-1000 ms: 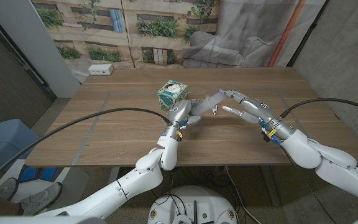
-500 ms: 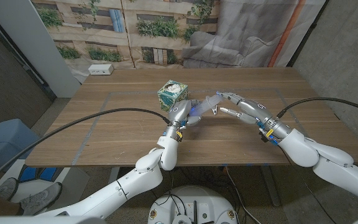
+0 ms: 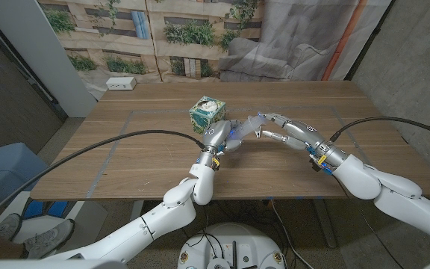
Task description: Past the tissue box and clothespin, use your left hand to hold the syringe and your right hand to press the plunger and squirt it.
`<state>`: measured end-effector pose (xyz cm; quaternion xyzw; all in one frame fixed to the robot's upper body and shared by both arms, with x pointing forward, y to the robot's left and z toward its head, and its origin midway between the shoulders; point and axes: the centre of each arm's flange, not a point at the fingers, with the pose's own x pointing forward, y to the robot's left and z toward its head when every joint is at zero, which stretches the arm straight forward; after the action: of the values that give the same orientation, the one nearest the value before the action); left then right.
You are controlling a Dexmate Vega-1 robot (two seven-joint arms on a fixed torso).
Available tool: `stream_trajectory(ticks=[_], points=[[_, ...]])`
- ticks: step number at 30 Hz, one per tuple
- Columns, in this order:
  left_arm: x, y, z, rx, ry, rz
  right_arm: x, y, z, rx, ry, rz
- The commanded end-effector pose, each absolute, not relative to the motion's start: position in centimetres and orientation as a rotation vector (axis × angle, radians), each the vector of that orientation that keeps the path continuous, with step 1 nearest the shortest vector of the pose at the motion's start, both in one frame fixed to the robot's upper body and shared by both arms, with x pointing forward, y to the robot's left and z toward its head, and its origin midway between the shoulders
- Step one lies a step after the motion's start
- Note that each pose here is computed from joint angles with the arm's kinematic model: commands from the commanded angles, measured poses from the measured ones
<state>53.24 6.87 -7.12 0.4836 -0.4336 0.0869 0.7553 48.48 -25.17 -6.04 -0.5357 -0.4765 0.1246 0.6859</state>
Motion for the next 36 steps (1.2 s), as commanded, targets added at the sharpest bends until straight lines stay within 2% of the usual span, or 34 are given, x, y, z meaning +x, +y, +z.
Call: stream_trajectory(ticks=[1,24,36], points=[[53.4,6.8,-7.0,1.051,-0.945,0.186,48.8,-24.8,-6.0,-1.201,-1.057,0.297],[53.3,6.7,-7.2,1.048,-0.957,0.181,49.0,-23.7,-6.0,-1.199,-1.053,0.345],[53.0,7.2,-7.0,1.056,-0.953,0.191,48.5,-24.5,-5.3,-1.162,-1.091,0.287]])
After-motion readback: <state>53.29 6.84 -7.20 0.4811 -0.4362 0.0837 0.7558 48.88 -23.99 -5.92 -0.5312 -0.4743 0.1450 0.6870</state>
